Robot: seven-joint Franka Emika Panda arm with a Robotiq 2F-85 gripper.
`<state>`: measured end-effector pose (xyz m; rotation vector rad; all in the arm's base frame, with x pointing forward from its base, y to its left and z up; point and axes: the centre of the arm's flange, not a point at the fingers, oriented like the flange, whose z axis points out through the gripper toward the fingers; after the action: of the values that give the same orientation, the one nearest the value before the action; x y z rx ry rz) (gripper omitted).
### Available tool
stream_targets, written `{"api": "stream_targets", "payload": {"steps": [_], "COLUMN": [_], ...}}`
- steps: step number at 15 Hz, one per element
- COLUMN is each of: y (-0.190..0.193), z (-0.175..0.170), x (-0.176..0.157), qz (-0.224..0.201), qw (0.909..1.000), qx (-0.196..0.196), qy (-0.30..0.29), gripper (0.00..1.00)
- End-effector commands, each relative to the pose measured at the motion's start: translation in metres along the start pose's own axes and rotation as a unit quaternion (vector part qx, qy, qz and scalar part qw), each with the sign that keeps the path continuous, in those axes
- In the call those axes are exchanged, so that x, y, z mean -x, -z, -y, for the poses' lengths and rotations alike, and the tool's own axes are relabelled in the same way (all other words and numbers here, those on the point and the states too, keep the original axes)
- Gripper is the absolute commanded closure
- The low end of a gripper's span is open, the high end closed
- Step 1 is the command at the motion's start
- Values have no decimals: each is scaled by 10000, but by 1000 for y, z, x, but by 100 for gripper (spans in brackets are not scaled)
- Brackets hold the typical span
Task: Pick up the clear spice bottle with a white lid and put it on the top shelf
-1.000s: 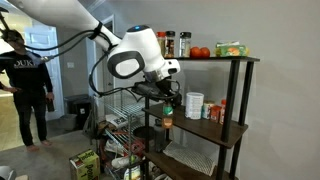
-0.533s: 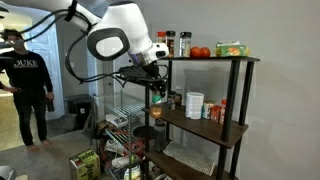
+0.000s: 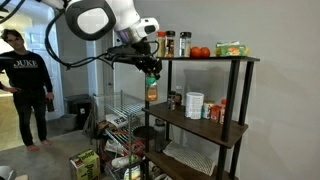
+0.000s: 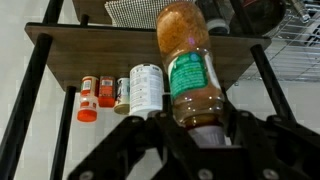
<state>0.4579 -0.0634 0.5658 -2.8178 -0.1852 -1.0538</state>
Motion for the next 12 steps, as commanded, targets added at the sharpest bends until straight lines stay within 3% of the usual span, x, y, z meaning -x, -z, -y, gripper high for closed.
{"api": "stream_targets", "payload": {"steps": [1, 8, 12], "y": [22, 55, 74], "z": [5, 24, 17], "x": [-11, -63, -79], "qz": [-116, -509, -750], "qw": [9998, 9976, 9950], "qx": [-24, -51, -75], "qy": [-153, -465, -656], "gripper": [79, 79, 79]}}
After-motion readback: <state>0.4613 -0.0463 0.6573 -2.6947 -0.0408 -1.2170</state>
